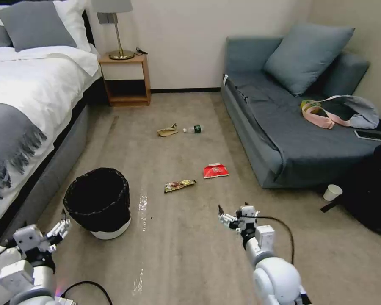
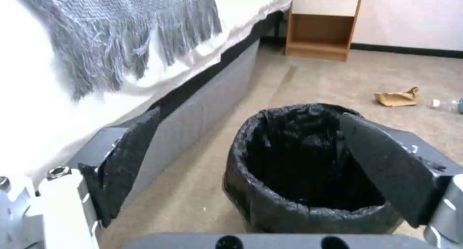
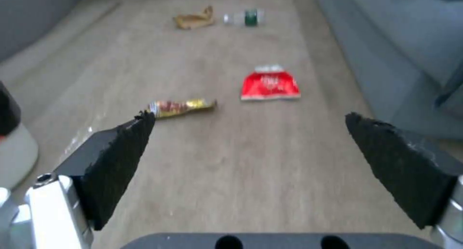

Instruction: Pick up the trash bin, then pick up the garbage on the floor and place it into the trash bin.

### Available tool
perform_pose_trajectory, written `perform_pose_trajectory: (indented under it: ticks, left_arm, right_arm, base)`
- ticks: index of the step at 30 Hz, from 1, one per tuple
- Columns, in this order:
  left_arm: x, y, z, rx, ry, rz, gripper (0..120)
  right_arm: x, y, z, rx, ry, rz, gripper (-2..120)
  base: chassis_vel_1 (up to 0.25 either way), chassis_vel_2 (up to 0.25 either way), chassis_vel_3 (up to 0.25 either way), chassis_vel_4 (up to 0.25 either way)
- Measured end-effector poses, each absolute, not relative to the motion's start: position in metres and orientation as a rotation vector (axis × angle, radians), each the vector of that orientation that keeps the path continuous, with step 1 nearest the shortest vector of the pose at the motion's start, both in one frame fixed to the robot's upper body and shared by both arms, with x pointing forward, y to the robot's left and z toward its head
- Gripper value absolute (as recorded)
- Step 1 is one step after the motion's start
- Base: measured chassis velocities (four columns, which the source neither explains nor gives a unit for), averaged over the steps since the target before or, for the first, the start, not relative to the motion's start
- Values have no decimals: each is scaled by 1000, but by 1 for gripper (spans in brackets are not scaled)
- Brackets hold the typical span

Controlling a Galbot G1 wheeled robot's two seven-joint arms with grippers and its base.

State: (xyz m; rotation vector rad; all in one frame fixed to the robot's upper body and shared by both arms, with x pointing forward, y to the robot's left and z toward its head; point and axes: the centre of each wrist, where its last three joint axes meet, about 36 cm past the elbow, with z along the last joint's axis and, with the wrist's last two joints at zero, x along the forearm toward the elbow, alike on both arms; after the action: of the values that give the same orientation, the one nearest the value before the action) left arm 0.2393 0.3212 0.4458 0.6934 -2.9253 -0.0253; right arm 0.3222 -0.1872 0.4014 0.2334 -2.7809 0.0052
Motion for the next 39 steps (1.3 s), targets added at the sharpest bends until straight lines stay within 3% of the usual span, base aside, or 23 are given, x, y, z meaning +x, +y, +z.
perform_pose_trajectory:
  ticks: [6,21,39]
  left_arm:
    - [246,325,444,709,-2924,-31,100]
    - [314,393,441,733,-2791,-38,99]
    - [359,417,434,632,-2608,-135,99]
  right_arm:
    - [326,-190,400,233,-2783,5,100]
    - [335,-189,380,242,-2783,-11,100]
    - [352,-179,364,295,-2776,-30,100]
  base:
    - [0,0,0,0]
    - [0,0,0,0]
    - [0,0,0,0]
